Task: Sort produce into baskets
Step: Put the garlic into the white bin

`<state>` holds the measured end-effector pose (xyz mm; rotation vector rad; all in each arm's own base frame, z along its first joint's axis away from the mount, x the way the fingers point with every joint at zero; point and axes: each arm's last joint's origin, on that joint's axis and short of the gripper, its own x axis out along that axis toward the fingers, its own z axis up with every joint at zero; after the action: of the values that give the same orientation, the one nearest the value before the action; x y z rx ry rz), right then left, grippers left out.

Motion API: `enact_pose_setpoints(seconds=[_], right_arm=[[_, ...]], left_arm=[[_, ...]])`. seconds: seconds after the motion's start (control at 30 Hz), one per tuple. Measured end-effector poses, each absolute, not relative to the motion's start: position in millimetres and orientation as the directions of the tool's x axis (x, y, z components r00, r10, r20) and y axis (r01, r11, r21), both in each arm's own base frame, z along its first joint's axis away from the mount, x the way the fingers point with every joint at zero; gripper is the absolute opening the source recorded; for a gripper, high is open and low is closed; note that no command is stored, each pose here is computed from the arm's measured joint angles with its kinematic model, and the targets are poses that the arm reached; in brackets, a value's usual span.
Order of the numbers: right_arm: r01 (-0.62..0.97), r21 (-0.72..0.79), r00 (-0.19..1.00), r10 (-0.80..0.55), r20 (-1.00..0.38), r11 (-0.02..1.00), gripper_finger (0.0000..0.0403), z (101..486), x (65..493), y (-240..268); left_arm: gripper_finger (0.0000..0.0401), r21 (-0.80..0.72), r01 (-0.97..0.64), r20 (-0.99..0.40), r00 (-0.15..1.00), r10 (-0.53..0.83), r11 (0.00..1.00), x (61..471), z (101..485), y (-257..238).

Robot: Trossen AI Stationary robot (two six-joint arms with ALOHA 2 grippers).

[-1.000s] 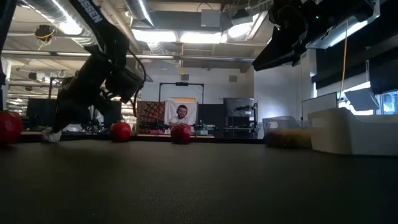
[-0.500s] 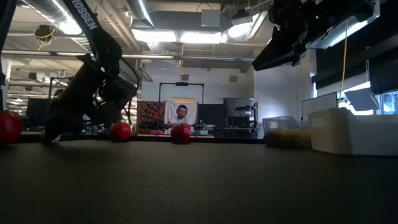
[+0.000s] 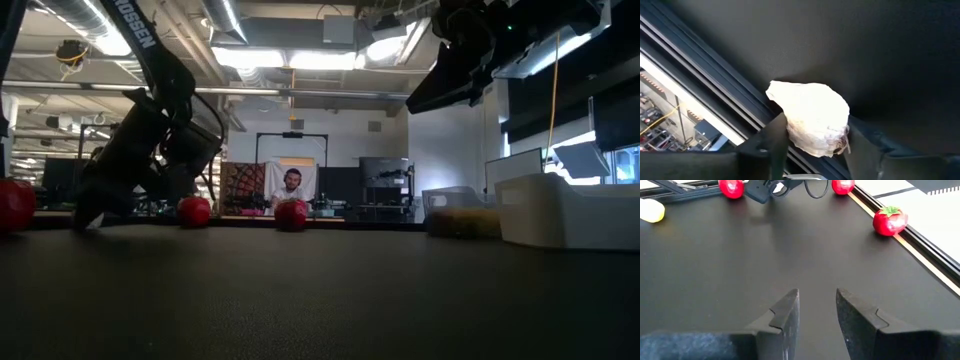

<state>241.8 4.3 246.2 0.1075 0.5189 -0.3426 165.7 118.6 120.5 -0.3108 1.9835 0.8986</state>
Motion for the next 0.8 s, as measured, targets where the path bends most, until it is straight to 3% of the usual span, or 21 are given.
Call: enact_pose_setpoints(seconds=[0.13,0.3,0.5,0.8], right_arm=[[0.354,0.026,0.811,-0.293,-0.506,0.935,0.0131,246,242,4],[0.353,0.026,0.814,-0.293,-0.501,0.935,0.0131,246,242,4],[0.347,0.019,0.818,-0.293,-0.496,0.938,0.0135,247,242,4],[0.267,0.038,0.839,-0.213,-0.500,0.963,0.0234,239,255,7]], left_arm=[[0.0128,0.465,-0.522,-0.825,-0.548,0.137,0.715,167,122,118],[0.0129,0.460,-0.506,-0.845,-0.503,0.184,0.730,173,141,110],[0.0133,0.443,-0.536,-0.891,-0.350,0.288,0.719,185,178,96],[0.0134,0.312,-0.638,-0.923,-0.028,0.384,0.704,196,233,69]])
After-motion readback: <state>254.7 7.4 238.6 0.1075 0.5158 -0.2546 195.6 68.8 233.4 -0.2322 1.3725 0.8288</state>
